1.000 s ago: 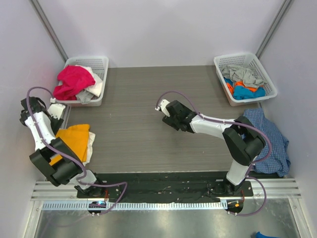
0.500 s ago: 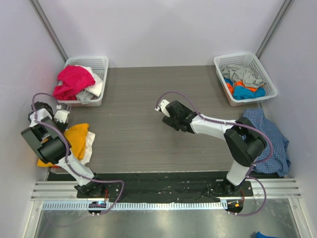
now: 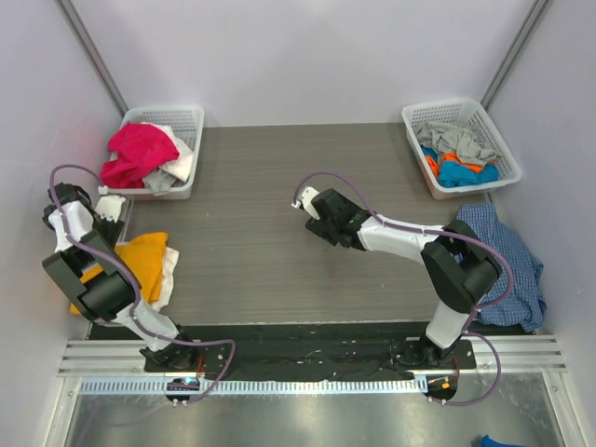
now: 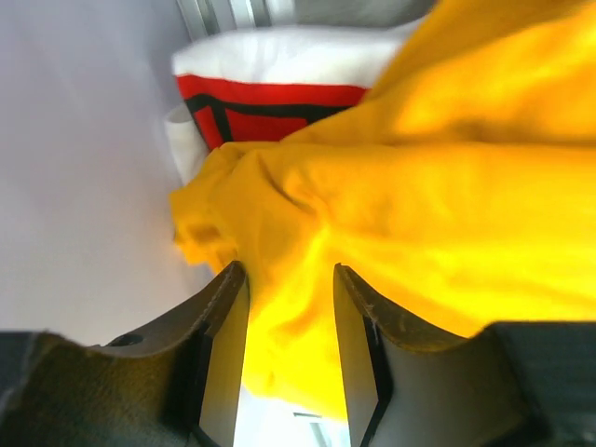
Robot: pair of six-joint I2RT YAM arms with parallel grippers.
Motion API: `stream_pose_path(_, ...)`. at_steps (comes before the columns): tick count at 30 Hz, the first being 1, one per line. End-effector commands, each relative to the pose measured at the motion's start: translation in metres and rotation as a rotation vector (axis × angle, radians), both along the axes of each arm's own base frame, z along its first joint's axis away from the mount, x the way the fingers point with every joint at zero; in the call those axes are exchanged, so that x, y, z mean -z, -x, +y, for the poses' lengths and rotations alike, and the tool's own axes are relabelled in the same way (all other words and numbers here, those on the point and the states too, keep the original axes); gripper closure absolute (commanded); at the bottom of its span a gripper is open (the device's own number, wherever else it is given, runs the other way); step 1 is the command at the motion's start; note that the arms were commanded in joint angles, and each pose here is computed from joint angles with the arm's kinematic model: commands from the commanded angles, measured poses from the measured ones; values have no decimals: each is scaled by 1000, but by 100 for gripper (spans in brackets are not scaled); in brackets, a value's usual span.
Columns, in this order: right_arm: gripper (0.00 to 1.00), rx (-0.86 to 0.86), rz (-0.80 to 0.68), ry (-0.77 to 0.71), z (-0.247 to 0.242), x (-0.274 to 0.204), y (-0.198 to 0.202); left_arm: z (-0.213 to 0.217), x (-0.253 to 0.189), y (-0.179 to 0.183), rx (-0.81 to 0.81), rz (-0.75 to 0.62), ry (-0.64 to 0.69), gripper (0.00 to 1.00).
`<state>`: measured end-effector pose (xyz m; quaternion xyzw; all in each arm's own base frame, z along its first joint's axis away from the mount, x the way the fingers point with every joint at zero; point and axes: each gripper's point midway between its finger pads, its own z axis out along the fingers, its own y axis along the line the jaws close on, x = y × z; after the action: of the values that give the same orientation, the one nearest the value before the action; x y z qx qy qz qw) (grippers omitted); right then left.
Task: Fold and stack the t-shirts
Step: Put the neatly folded tshirt into the corner of the board with the left arm
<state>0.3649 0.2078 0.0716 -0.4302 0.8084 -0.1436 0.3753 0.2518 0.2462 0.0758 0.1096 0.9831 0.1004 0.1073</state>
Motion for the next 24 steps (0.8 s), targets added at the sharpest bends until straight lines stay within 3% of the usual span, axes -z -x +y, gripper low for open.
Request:
stream_pose_path(1, 21, 34, -72, -33, 1, -18, -8, -37, -69, -11, 18, -194, 96, 53)
stream_pose_path(4, 21, 64, -118, -38, -3, -28, -13, -60, -100, -13, 18, -304, 145, 49)
stream_pose_path(10, 18, 196, -202, -117, -20, -57, -34, -92, -157, -23, -55, -574, 204, 17)
stream_pose_path(13, 16, 294, -244, -179, -39, -74, -49, -103, -184, -34, -127, -708, 260, 11)
stream_pose_path(17, 12, 418, -295, -271, -67, -100, -68, -123, -216, -48, -182, -854, 372, 10)
stream_pose_path(19, 1, 471, -331, -314, -83, -117, -74, -137, -229, -56, -206, -912, 443, 10)
stream_pose_path(24, 0, 515, -341, -321, -100, -135, -74, -167, -235, -80, -254, -960, 489, 10)
